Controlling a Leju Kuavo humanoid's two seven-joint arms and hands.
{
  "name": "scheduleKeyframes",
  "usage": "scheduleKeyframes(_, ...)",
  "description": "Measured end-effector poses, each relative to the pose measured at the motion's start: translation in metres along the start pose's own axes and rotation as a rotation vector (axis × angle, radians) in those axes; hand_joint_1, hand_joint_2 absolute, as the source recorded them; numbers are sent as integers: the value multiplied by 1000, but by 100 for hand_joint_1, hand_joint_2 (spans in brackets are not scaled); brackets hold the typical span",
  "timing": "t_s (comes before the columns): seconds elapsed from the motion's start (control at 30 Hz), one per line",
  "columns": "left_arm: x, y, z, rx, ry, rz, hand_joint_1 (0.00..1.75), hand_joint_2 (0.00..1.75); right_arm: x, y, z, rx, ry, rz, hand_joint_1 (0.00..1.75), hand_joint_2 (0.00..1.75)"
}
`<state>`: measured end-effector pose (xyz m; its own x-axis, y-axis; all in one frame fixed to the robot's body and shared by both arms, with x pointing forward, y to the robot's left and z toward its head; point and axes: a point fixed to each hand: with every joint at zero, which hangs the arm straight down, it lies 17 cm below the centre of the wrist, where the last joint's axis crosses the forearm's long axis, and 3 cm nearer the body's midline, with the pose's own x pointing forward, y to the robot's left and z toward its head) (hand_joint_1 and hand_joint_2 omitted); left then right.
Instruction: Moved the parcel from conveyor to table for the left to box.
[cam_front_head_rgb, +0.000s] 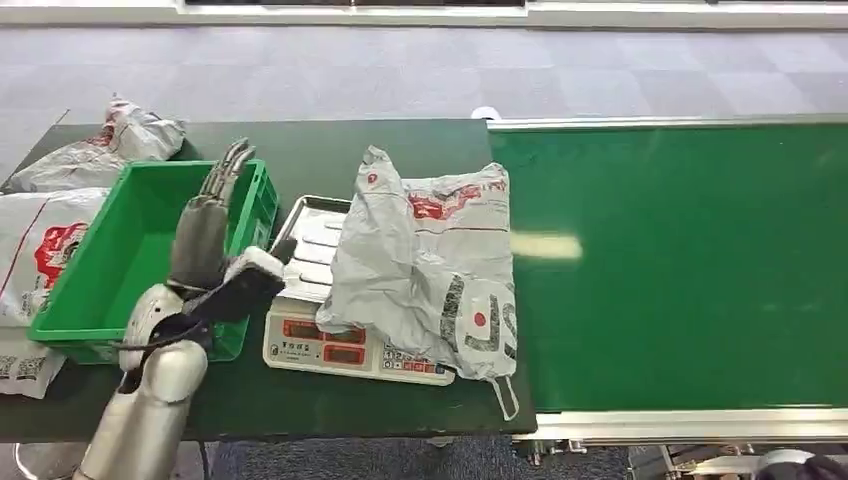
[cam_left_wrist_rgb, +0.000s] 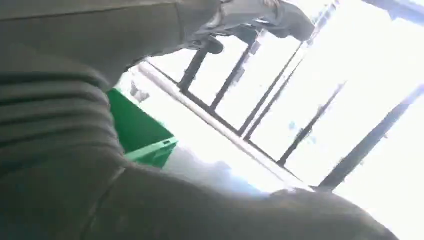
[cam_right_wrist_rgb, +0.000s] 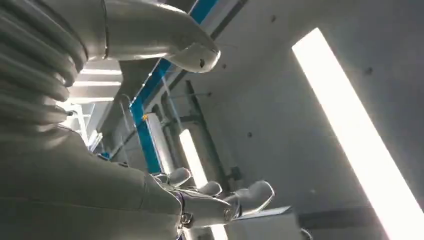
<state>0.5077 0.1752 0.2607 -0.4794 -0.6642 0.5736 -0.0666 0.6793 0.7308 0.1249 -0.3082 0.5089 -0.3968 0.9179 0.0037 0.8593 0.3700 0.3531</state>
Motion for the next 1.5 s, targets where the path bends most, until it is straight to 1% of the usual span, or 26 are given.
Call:
scheduleKeyframes(0.1,-8,-22,-31,-153,-10,-100,0,175,-2,-1,1,3,7,-2,0,175)
scheduleKeyframes(0.17,-12,-40,-42,-247,-17,-169,0,175,-2,-2,2,3,5,1,0,175)
scheduleKeyframes(0.23,-15,-54,-50,-302,-28,-225,0,175,-4,-1,3,8,17,-6,0,175)
scheduleKeyframes(0.27,-17,-61,-51,-323,-30,-244,0,175,-10,1,9,21,63,-30,0,175)
scheduleKeyframes(0.3,-21,-66,-53,-329,-23,-250,0,175,-26,11,28,76,176,-87,0,175)
scheduleKeyframes(0.33,-23,-68,-54,-324,-13,-239,0,175,-44,31,52,175,297,-142,0,175)
scheduleKeyframes(0.37,-27,-70,-55,-323,3,-229,0,175,-68,67,98,378,459,-179,0,175)
scheduleKeyframes(0.4,-29,-72,-58,-329,14,-224,0,175,-91,97,157,605,637,-184,0,175)
scheduleKeyframes(0.43,-26,-76,-62,-343,20,-221,0,175,-114,111,228,834,842,-133,0,175)
scheduleKeyframes(0.47,-23,-81,-65,-357,24,-220,0,175,-136,102,305,1048,1054,-27,0,175)
scheduleKeyframes(0.5,-20,-86,-68,-366,27,-216,0,175,-151,79,358,1174,1200,93,0,175)
scheduleKeyframes(0.53,-18,-89,-70,-374,29,-217,0,175,-162,54,397,1264,1302,207,0,175)
scheduleKeyframes(0.57,-19,-93,-70,-387,37,-217,0,175,-170,33,426,1345,1348,301,0,175)
scheduleKeyframes(0.6,-20,-96,-69,-396,43,-219,0,175,-173,24,440,1401,1322,336,0,175)
scheduleKeyframes(0.67,-23,-103,-67,-414,55,-226,0,175,-177,16,456,1475,1255,352,0,175)
scheduleKeyframes(0.8,-29,-108,-64,-433,72,-235,0,175,-184,-2,485,1567,1259,404,0,175)
scheduleKeyframes(1.03,-48,-109,-58,-443,117,-252,0,175,-192,2,500,1600,1259,397,0,175)
scheduleKeyframes(1.17,-63,-116,-48,-499,151,-284,0,175,-192,11,504,1614,1243,373,0,175)
scheduleKeyframes(1.2,-68,-121,-44,-527,162,-285,65,175,-191,14,504,1617,1237,367,0,175)
scheduleKeyframes(1.23,-71,-124,-40,-545,169,-285,173,175,-191,16,504,1618,1233,363,0,175)
scheduleKeyframes(1.33,-79,-133,-30,-619,185,-296,175,175,-190,23,506,1629,1220,348,0,175)
scheduleKeyframes(1.4,-84,-143,-20,-711,186,-315,175,175,-190,31,507,1632,1209,335,0,175)
scheduleKeyframes(1.47,-90,-155,-5,-802,189,-330,126,175,-190,39,507,1637,1191,322,0,175)
scheduleKeyframes(1.5,-92,-160,1,-839,188,-336,96,175,-190,43,507,1636,1184,313,0,175)
